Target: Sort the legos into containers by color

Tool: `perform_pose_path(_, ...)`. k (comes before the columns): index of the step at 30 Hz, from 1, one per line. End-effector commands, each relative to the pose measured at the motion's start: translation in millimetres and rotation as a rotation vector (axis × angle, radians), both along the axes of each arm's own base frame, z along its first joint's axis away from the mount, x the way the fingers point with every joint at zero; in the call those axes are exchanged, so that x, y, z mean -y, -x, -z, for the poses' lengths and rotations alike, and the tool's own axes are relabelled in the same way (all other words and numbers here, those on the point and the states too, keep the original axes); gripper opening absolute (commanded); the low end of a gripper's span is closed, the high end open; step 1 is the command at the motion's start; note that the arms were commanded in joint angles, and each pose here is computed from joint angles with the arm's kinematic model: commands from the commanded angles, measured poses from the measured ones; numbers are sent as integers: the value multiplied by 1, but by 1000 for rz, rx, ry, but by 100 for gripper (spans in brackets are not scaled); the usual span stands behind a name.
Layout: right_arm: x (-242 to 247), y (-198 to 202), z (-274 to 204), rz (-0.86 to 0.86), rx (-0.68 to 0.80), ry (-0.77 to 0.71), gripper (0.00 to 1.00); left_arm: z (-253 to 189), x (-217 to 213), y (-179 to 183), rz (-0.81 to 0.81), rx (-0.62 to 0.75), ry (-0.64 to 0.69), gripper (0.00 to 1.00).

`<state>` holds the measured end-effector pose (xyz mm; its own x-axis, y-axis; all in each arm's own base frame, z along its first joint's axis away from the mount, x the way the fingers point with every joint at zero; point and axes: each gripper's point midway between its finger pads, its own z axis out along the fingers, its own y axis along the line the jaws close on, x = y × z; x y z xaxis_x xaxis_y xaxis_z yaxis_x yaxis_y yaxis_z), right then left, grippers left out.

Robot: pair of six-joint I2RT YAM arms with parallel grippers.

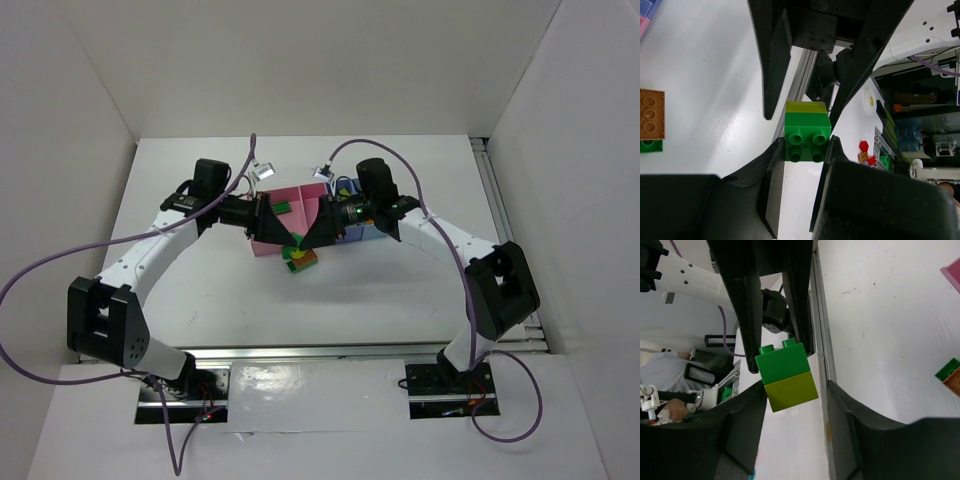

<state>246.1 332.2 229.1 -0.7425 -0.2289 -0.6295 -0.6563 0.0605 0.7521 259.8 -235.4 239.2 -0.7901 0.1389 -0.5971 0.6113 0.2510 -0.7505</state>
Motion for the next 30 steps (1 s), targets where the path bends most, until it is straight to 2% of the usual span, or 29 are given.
perform_pose_path(1,-8,-4,-25,-38,98,-74,56,-18,2,4,60,69,62,0)
perform_pose_path(4,-8,-4,-24,-35,89,-77,44,-15,2,3,59,60,60,0)
perform_pose_path(5,-8,-4,-24,-35,89,-77,35,-14,2,1,51,62,52,0)
perform_pose_path(9,5,-15,-16,21,87,-52,28,-12,2,-8,12,55,23,0)
perform_pose_path(14,31,-36,-4,149,38,-4,25,-9,-5,-30,-87,37,-29,0)
perform_pose_path(20,40,-67,3,306,87,113,25,0,-6,-49,-171,18,-65,0)
perform_pose_path(23,56,-100,13,508,87,225,24,11,-12,-65,-269,6,-129,0)
perform_pose_path(24,61,-103,21,573,71,307,26,16,-15,-72,-317,-3,-157,0)
perform_pose_path(25,77,-128,32,744,118,432,28,24,-22,-75,-368,-31,-204,0)
perform_pose_path(26,84,-137,36,819,139,503,28,30,-30,-82,-438,-42,-257,0)
perform_pose_path(27,100,-153,29,964,168,560,28,51,-47,-96,-565,-43,-387,0)
perform_pose_path(30,116,-174,33,1107,177,611,28,72,-70,-100,-701,-80,-556,0)
